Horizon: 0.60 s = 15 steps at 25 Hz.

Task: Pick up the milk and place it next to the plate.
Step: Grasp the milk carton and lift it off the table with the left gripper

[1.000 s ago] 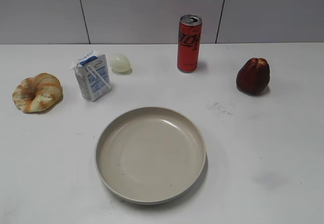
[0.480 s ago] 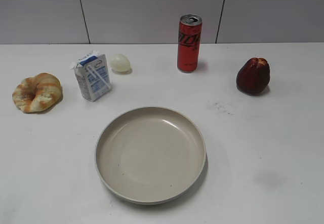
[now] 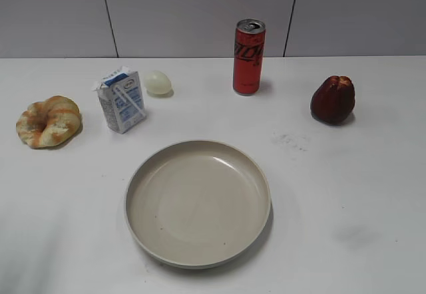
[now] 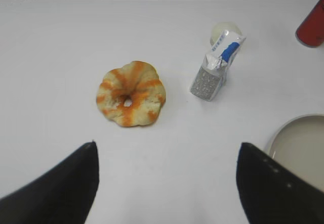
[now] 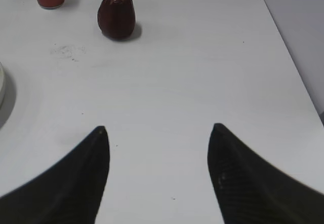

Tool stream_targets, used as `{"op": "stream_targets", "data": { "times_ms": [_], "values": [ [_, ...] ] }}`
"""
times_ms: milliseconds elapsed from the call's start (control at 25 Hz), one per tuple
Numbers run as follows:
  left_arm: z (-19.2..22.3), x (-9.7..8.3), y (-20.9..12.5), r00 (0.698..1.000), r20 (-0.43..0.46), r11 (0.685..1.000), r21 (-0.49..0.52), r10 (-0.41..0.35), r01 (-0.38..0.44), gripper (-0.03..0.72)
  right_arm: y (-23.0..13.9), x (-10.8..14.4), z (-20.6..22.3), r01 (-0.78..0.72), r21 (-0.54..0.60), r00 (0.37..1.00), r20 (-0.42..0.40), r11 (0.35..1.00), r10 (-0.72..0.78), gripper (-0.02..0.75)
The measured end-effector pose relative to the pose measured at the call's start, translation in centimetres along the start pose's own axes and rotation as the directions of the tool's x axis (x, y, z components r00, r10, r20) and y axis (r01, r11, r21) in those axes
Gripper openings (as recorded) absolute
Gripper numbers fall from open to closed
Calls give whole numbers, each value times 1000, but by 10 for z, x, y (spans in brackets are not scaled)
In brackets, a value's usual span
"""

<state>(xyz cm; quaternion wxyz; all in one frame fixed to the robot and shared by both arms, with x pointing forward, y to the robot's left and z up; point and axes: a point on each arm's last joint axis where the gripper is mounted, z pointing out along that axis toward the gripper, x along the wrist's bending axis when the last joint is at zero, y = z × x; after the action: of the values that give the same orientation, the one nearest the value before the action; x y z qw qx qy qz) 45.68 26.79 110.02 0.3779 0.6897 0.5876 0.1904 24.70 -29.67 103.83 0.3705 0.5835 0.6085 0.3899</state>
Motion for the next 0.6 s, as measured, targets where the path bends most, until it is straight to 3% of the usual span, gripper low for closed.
{"op": "stream_targets", "data": {
  "times_ms": [160, 320, 480, 600],
  "values": [
    [49, -2, 50, 994, 103, 992, 110, 44, -55, 675, 0, 0, 0, 0, 0, 1000, 0, 1000, 0, 467],
    [100, -19, 88, 975, 182, 973, 168, 127, -159, 691, 0, 0, 0, 0, 0, 1000, 0, 1000, 0, 467],
    [148, -35, 107, 948, 212, 933, 223, 238, -284, 693, 0, 0, 0, 0, 0, 1000, 0, 1000, 0, 467],
    [180, -42, 108, 933, 241, 902, 278, 267, -329, 693, 0, 0, 0, 0, 0, 1000, 0, 1000, 0, 467]
  ]
}}
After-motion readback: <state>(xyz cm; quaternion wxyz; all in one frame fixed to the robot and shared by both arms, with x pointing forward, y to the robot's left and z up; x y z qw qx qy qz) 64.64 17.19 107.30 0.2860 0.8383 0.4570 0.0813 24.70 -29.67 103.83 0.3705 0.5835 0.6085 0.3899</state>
